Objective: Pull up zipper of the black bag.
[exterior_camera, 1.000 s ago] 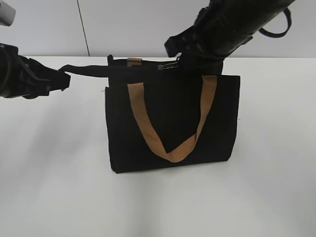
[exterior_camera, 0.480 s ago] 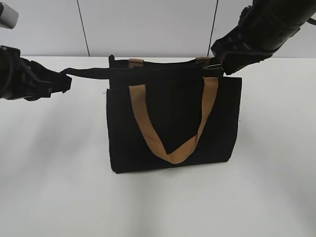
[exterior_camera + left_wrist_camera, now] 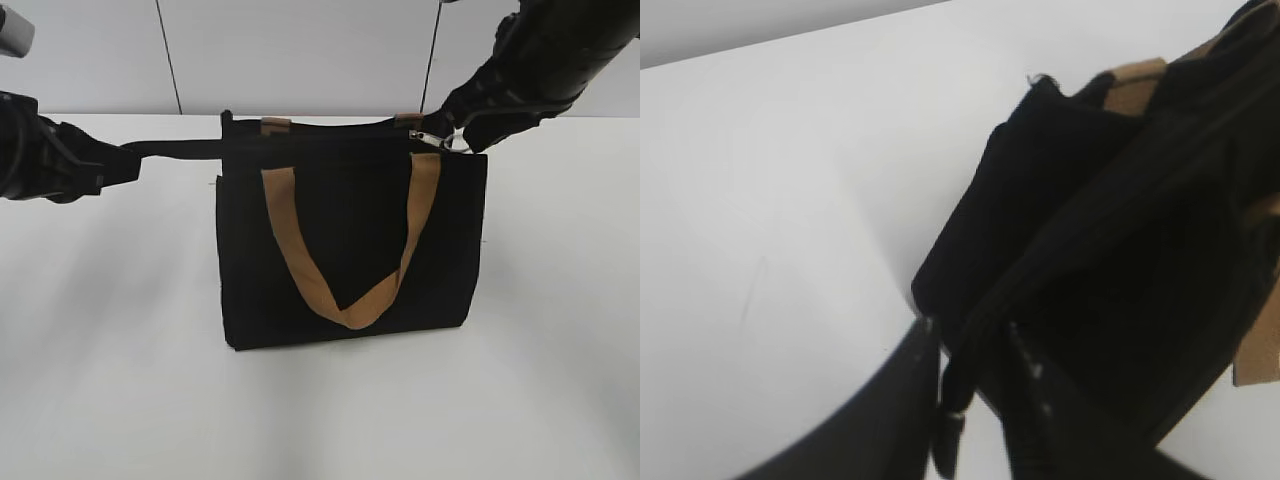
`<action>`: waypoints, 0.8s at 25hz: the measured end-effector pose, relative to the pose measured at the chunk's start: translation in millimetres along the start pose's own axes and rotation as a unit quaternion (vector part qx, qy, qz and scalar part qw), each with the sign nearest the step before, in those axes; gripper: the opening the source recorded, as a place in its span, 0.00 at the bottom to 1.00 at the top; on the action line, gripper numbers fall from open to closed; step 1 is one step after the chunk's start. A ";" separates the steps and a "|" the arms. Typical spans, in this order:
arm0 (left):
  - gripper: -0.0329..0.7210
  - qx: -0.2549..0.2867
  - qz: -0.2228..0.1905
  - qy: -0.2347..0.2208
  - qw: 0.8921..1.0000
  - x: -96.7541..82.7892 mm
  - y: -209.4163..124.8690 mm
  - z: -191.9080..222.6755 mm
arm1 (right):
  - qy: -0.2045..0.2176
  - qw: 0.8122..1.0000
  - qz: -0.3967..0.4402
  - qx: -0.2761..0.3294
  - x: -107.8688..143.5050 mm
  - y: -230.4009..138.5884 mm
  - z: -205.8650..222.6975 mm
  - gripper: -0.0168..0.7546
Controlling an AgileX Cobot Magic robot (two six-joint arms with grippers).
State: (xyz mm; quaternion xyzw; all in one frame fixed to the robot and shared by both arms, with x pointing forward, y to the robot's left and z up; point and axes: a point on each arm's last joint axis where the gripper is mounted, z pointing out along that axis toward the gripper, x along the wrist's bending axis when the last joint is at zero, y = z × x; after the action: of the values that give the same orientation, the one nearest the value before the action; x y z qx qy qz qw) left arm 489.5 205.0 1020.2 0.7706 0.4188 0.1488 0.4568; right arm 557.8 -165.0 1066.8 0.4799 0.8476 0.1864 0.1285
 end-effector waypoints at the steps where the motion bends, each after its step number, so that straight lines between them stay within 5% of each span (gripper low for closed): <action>1: 0.26 -0.001 -0.001 0.006 1.000 1.4 0.1 -0.1 | -0.006 1.000 -0.004 0.001 -1.7 -0.6 -1.3 0.23; 5: 0.70 -0.002 -0.003 0.026 1.000 5.5 0.2 -0.5 | -0.015 1.000 -0.025 -0.012 -3.1 -1.1 -12.6 0.68; 7: 0.81 -0.002 -0.003 0.037 0.999 7.5 0.3 -0.6 | -0.017 0.999 -0.040 -0.022 -2.8 -1.4 -20.8 0.77; 14: 0.75 -0.004 -0.013 0.085 0.996 12.8 0.8 0.8 | -0.025 0.996 -0.065 -0.062 -0.8 -5.7 -56.7 0.79; 20: 0.73 -0.028 0.011 0.154 0.988 -10.6 9.0 5.7 | -0.027 0.995 -0.065 -0.076 2.7 -21.4 -88.8 0.79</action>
State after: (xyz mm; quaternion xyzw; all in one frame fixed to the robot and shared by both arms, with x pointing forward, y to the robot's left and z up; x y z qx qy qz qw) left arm 491.1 191.4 1026.2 0.7300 0.4717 0.2820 0.4064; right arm 504.8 -189.8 1137.0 0.4174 0.8566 0.2290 0.1992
